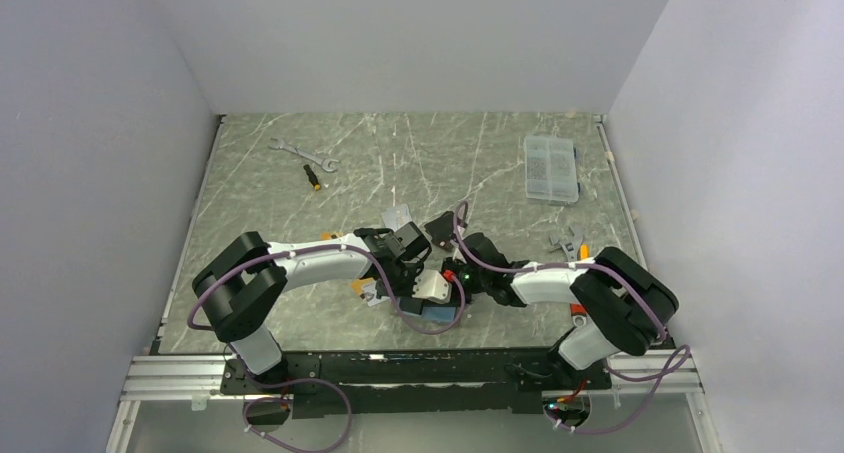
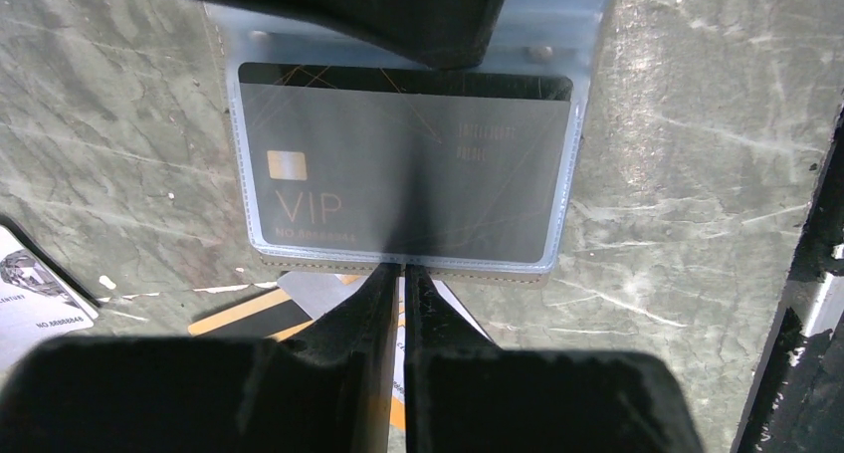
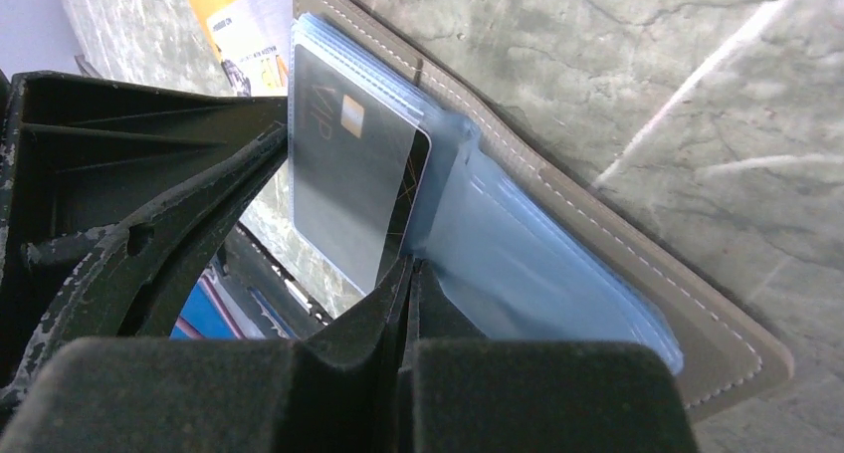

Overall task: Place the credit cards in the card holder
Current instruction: Insert the credit card into the card holder.

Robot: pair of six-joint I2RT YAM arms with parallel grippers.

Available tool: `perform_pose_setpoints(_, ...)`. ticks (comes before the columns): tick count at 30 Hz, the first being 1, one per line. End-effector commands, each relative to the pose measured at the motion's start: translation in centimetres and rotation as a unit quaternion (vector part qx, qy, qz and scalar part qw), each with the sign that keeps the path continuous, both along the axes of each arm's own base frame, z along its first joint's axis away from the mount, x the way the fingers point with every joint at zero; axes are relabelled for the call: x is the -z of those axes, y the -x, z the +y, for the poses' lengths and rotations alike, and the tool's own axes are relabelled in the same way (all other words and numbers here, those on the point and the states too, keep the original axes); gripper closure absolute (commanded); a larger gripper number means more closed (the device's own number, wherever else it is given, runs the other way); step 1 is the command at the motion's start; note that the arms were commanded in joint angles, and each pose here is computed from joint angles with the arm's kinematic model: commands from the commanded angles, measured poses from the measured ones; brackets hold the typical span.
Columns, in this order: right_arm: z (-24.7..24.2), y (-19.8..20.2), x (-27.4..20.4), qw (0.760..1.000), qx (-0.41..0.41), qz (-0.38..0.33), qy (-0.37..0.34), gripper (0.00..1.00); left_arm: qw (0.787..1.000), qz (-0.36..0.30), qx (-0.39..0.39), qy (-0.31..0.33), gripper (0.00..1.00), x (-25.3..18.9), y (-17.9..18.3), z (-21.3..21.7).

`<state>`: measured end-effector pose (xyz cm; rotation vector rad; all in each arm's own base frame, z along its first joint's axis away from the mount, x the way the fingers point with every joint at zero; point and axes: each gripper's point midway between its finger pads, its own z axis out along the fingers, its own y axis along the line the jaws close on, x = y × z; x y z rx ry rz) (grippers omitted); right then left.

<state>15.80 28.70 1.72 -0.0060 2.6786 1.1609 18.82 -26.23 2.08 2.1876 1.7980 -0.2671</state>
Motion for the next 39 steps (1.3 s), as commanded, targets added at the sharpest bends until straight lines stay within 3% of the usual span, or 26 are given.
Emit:
perform_pose_setpoints(1,1.7,-0.7,-1.1,1.000,-0.018,-0.025,-0.006,1.00,0.999,0.031,0.009,0.010,0.89,0.4,1.4,-0.5)
perform_pose_setpoints(9,1.9,-0.8,-0.8,1.000,-0.023,-0.016,0.002,1.00,0.999,0.041,0.013,0.021,0.89,0.2,1.6,-1.6)
perform_pose_setpoints(21,-5.7,-1.2,-0.7,0.997,0.045,-0.012,0.061,1.00,0.996,0.063,0.032,0.046,0.87,-1.2,2.5,-4.0)
perform_pose_setpoints(28,-8.2,-1.8,-1.8,0.994,0.060,-0.025,0.084,0.91,0.994,0.074,0.005,0.079,0.78,-4.7,1.4,-4.6)
perform_pose_setpoints(33,-7.8,-2.9,-3.2,0.994,0.057,-0.039,0.085,0.80,0.992,0.059,-0.041,0.107,0.74,-8.1,-0.5,-2.4)
perform_pose_setpoints(35,-7.5,-3.4,-3.8,0.994,0.054,-0.045,0.086,0.74,0.990,0.039,-0.062,0.118,0.70,-9.8,-1.5,-1.1)
perform_pose_setpoints(39,-6.9,-4.8,-5.0,0.993,0.052,-0.060,0.085,0.64,0.986,-0.018,-0.103,0.129,0.48,-13.4,-3.5,2.3)
